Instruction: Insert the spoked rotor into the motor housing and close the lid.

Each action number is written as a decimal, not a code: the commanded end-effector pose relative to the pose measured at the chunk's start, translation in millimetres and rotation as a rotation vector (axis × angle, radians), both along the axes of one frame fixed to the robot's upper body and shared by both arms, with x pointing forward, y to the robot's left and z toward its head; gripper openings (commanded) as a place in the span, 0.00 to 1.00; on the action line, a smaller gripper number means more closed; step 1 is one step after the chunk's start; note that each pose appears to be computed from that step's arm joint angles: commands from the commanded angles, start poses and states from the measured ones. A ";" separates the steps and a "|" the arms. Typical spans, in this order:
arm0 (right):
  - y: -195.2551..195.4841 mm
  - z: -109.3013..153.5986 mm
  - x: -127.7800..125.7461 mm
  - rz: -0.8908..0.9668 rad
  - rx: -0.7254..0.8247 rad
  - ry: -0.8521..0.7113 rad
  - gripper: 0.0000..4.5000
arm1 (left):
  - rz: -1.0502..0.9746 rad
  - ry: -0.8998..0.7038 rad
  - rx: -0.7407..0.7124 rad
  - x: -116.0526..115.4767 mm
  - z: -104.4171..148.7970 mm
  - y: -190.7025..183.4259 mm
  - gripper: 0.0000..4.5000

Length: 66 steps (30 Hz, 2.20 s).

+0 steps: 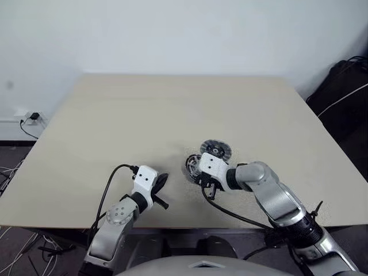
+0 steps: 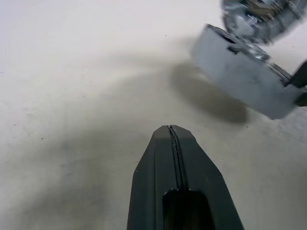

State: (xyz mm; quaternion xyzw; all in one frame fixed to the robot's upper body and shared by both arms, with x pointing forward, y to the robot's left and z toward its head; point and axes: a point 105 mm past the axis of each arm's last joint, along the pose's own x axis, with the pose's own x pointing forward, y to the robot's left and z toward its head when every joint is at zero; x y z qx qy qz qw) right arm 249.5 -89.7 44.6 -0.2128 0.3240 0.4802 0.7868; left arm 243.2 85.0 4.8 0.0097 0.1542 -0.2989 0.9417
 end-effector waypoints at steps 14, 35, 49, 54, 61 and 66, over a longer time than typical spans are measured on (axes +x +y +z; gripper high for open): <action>10.1 14.8 0.7 -0.409 0.204 0.271 0.02 | -0.032 -0.037 -0.021 3.3 8.7 -6.9 0.00; 66.4 0.1 30.5 -0.503 0.262 0.378 0.37 | -0.009 -0.044 -0.016 3.3 10.0 -2.2 0.00; 79.6 99.9 61.1 -0.507 0.853 0.285 0.67 | -0.013 -0.038 -0.012 1.9 9.7 -0.3 0.00; 27.6 133.8 92.0 -0.707 0.988 -0.004 0.58 | -0.021 -0.035 -0.012 1.6 9.1 -1.3 0.00; -64.0 85.0 90.7 -0.720 0.217 -0.453 0.09 | -0.038 -0.038 -0.008 2.9 10.0 -2.9 0.00; -64.4 46.8 54.6 -0.546 0.068 -0.280 0.00 | -0.050 -0.035 -0.002 2.6 10.0 -2.4 0.00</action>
